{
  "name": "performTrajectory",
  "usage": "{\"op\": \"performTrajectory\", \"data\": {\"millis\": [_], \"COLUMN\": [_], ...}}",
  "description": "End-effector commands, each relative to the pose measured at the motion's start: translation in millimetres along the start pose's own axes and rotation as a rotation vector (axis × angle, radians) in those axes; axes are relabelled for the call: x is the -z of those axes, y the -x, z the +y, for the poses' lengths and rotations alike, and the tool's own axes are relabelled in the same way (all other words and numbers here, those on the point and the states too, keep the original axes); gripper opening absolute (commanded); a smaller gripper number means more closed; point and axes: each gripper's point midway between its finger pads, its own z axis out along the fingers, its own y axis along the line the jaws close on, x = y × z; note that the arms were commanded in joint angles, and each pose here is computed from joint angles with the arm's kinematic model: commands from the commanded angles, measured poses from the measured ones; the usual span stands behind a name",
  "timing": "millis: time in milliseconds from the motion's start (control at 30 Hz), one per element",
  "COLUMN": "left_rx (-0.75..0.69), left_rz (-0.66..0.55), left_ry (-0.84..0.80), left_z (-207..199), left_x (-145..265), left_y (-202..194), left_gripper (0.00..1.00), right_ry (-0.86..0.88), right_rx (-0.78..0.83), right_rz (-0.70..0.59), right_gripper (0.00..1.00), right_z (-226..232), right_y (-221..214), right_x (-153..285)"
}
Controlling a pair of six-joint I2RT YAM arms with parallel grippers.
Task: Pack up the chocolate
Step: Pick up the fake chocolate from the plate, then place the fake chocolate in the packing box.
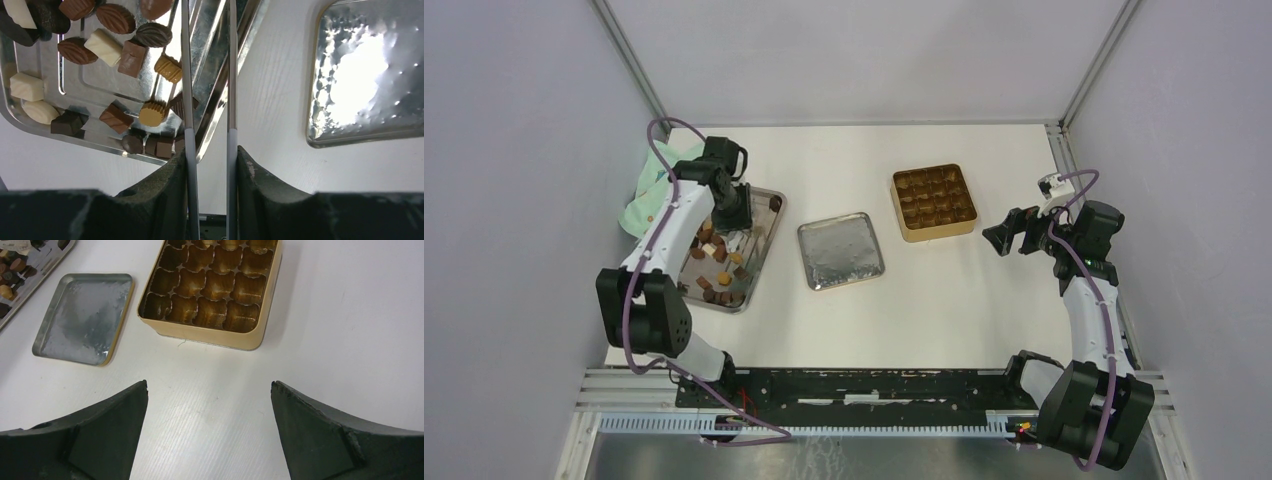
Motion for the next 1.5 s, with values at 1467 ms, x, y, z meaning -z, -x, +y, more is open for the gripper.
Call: {"op": "performTrajectory", "data": {"millis": [1467], "left_rx": [-0.209], "left_rz": [-0.301], "left_ry": [-0.655], "left_z": [-367], "left_x": [32], "left_y": [63], "left_gripper": [0.06], "right_ry": [-0.024], "right_rx": [0.052], "right_rz": [-0.038], "right_gripper": [0.98], "right_z": [-3], "right_y": [7], "right_x": [5]}}
